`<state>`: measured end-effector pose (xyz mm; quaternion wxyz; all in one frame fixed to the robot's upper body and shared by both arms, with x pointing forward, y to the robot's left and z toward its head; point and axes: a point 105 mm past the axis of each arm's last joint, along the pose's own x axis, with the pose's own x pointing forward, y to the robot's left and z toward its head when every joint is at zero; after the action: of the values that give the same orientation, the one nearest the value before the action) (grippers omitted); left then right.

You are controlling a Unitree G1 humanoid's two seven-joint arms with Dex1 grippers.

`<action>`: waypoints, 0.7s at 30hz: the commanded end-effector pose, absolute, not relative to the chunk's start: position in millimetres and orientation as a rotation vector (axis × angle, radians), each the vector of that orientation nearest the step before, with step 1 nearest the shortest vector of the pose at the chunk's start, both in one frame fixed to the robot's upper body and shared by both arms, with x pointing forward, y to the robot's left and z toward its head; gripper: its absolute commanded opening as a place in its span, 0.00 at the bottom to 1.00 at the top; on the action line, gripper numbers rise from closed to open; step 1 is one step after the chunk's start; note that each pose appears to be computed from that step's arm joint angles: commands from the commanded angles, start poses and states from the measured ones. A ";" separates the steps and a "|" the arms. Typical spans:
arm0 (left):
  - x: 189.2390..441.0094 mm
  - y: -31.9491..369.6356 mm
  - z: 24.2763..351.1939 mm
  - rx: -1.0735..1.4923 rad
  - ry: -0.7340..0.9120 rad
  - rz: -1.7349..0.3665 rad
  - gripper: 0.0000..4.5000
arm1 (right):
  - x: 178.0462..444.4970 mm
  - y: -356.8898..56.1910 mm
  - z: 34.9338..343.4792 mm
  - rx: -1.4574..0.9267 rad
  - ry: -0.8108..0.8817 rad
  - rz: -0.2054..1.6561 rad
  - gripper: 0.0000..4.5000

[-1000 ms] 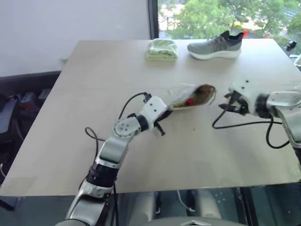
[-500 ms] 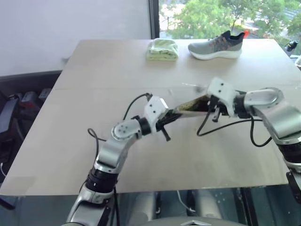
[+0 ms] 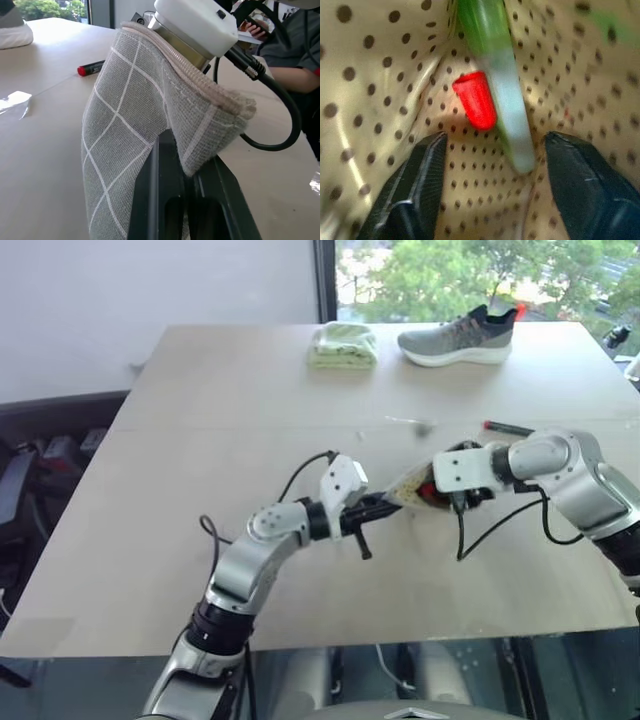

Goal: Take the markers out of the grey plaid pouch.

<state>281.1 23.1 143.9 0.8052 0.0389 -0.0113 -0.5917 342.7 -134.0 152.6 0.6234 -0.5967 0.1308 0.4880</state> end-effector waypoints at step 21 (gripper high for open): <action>272.1 8.4 154.0 0.075 -0.081 -1.365 0.00 | 355.7 -102.6 113.6 -1.421 0.236 1.313 0.25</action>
<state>284.1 19.8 136.7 0.7976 0.0351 0.0062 -0.6022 356.0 -104.0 119.8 0.5679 -0.6035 0.0921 0.5521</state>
